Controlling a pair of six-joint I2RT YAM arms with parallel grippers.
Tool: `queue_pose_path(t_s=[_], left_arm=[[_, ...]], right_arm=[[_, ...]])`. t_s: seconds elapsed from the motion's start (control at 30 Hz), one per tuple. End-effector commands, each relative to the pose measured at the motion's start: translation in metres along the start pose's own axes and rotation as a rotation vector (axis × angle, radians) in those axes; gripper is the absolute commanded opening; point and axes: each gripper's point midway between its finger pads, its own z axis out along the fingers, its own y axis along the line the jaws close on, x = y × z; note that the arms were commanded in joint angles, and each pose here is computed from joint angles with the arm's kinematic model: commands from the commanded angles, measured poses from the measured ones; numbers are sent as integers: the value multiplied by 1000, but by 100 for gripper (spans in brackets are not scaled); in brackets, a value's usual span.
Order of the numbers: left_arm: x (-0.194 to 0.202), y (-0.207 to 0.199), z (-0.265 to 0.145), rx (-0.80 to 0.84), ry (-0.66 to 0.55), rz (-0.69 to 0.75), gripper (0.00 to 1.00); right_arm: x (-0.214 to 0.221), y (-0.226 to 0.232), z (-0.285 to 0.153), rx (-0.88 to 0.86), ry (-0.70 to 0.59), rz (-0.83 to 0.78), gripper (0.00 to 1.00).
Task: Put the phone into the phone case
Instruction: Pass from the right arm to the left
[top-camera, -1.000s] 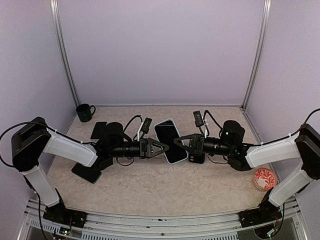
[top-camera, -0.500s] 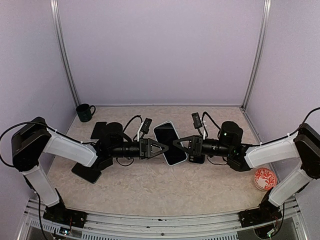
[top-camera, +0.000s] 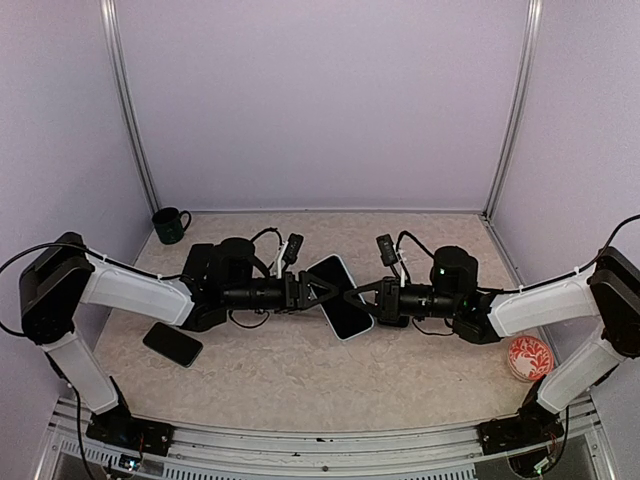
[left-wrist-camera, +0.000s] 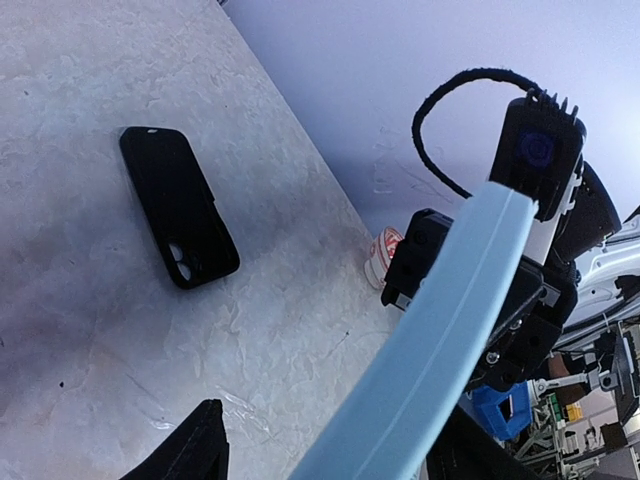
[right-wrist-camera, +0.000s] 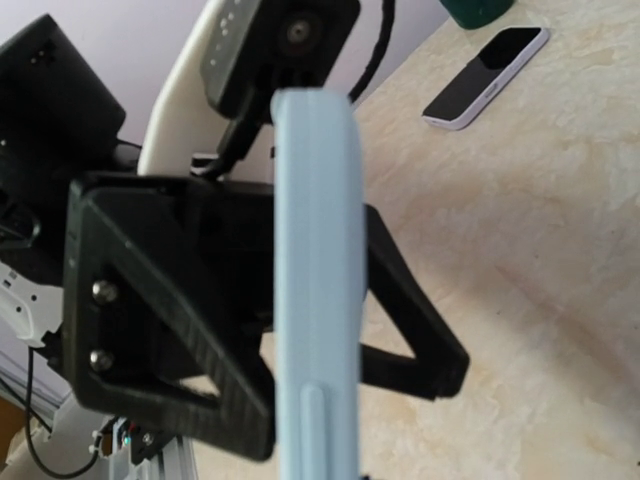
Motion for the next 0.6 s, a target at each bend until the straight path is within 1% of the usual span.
queue_pose_path(t_s=[0.0, 0.1, 0.37, 0.57], left_arm=[[-16, -10, -7, 14, -49, 40, 66], [-16, -12, -8, 26, -51, 44, 63], [-15, -22, -15, 87, -70, 46, 40], [-14, -27, -20, 128, -78, 35, 22]], right_arm=[[-23, 20, 6, -56, -58, -47, 0], [-21, 19, 6, -54, -50, -40, 0], [-14, 23, 8, -103, -31, -4, 0], [-5, 18, 12, -106, 1, 34, 0]])
